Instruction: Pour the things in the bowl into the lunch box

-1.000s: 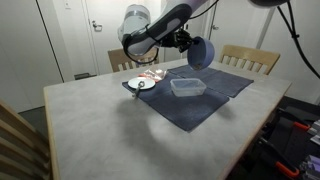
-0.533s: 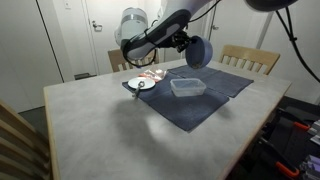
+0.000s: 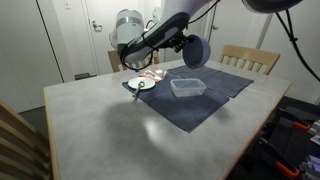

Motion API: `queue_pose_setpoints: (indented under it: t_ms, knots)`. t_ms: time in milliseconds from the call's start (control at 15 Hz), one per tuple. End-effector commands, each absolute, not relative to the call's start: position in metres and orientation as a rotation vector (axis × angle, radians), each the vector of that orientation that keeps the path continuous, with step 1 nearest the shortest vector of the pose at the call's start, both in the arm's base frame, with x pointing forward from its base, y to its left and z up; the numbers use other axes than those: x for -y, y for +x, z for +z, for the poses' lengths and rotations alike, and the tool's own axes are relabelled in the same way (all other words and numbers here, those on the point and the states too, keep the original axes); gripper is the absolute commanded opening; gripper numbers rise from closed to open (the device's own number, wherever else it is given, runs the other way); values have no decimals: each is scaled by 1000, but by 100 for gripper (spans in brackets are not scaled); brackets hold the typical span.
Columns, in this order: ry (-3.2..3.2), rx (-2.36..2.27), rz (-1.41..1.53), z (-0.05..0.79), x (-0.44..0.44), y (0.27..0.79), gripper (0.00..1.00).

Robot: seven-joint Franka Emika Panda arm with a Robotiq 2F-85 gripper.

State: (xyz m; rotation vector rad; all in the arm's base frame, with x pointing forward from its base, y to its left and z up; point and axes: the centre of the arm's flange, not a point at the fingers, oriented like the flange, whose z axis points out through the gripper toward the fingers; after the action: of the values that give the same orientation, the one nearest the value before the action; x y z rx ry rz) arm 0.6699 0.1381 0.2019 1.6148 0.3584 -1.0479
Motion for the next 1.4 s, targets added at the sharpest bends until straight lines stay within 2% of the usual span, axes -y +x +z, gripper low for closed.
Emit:
queue_pose_setpoints:
  t_ms: [0,133,200,800,867,1333]
  knots:
    - [1547,-378,-1066,197,-150,686,1]
    - [1540,-377,-1058,198,-149,687,1]
    - [1559,-375,-1041,195,-143,670,5]
    - [1555,-374,-1037,196,-143,670,5]
    - [1555,-374,-1037,196,-143,670,1]
    - [1520,-440,-1045,188,-174,654,1]
